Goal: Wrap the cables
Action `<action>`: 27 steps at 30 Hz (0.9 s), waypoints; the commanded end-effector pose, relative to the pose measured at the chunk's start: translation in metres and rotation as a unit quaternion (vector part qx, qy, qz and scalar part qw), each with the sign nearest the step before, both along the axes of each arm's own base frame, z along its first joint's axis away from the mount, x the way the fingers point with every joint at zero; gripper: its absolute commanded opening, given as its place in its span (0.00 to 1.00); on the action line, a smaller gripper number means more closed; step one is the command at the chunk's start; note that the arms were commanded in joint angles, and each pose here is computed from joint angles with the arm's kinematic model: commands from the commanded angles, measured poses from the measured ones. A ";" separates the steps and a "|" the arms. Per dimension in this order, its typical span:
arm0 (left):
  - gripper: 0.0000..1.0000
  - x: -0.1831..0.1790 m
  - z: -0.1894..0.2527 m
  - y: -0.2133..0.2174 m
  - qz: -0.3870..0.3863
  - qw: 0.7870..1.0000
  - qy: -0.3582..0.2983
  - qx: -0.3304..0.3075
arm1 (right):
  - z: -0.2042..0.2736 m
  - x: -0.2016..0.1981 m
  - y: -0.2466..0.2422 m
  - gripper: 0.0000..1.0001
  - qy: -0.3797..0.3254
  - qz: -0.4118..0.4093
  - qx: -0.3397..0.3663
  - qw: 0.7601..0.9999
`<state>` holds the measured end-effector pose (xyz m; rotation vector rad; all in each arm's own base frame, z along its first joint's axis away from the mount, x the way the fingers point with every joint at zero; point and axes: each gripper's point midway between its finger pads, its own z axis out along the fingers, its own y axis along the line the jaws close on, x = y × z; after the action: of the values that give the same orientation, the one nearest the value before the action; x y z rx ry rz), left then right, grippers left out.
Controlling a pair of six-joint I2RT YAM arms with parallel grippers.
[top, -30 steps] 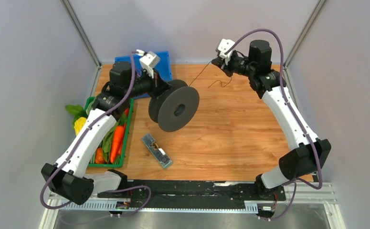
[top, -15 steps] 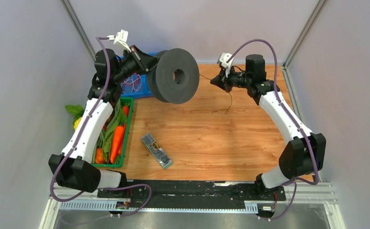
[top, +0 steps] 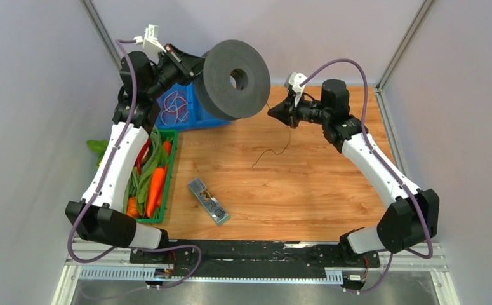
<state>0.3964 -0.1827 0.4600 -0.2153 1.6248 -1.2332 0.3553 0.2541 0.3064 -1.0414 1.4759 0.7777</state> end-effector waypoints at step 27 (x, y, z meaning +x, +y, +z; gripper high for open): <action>0.00 -0.086 0.255 0.022 0.004 0.928 -0.369 -0.051 | -0.033 -0.005 0.003 0.91 -0.036 0.013 0.011 0.999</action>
<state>0.3441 -0.1664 0.6799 0.1086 1.0268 -1.2190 0.3559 0.2521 0.2724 -0.9403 1.5264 0.8276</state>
